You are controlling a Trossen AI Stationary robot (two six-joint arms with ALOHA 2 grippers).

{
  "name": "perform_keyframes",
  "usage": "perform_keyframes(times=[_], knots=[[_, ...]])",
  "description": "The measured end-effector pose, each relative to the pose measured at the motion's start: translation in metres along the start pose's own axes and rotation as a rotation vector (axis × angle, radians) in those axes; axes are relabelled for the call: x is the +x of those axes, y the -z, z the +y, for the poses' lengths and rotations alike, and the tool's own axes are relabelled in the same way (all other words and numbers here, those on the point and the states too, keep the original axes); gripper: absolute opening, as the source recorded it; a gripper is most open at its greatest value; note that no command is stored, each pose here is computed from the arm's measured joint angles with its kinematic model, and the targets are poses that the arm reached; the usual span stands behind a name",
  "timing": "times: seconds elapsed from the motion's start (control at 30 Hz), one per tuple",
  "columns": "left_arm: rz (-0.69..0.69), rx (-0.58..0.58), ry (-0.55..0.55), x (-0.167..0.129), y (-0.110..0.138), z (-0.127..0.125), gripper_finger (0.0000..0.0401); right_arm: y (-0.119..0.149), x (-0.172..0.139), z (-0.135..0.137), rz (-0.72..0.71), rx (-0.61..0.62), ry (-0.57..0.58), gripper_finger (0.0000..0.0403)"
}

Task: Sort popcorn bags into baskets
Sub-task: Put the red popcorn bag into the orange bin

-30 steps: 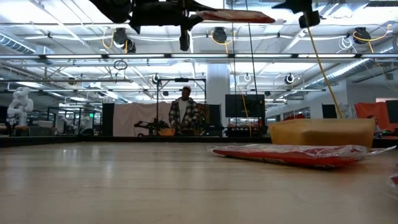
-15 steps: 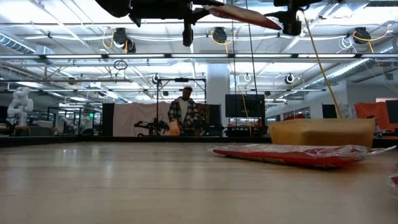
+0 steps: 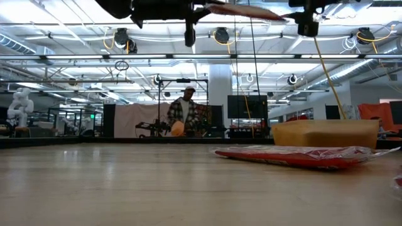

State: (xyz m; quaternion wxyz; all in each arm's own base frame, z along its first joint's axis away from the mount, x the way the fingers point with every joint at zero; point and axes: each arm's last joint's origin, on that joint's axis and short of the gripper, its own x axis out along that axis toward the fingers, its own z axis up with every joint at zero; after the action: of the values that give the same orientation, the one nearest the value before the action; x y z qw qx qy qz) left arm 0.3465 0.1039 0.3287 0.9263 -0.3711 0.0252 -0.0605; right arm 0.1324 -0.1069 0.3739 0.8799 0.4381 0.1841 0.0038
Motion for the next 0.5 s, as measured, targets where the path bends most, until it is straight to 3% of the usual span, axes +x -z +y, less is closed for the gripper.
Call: perform_keyframes(times=[0.13,0.5], knots=[[0.005,-0.001,0.024,0.004,0.006,-0.008,0.0011,0.001,-0.001,-0.004,-0.002,-0.06,0.043,0.0217],[0.009,0.037,0.016,0.008,0.012,-0.014,0.001,-0.015,0.013,-0.004,-0.014,-0.219,-0.056,0.0206]])
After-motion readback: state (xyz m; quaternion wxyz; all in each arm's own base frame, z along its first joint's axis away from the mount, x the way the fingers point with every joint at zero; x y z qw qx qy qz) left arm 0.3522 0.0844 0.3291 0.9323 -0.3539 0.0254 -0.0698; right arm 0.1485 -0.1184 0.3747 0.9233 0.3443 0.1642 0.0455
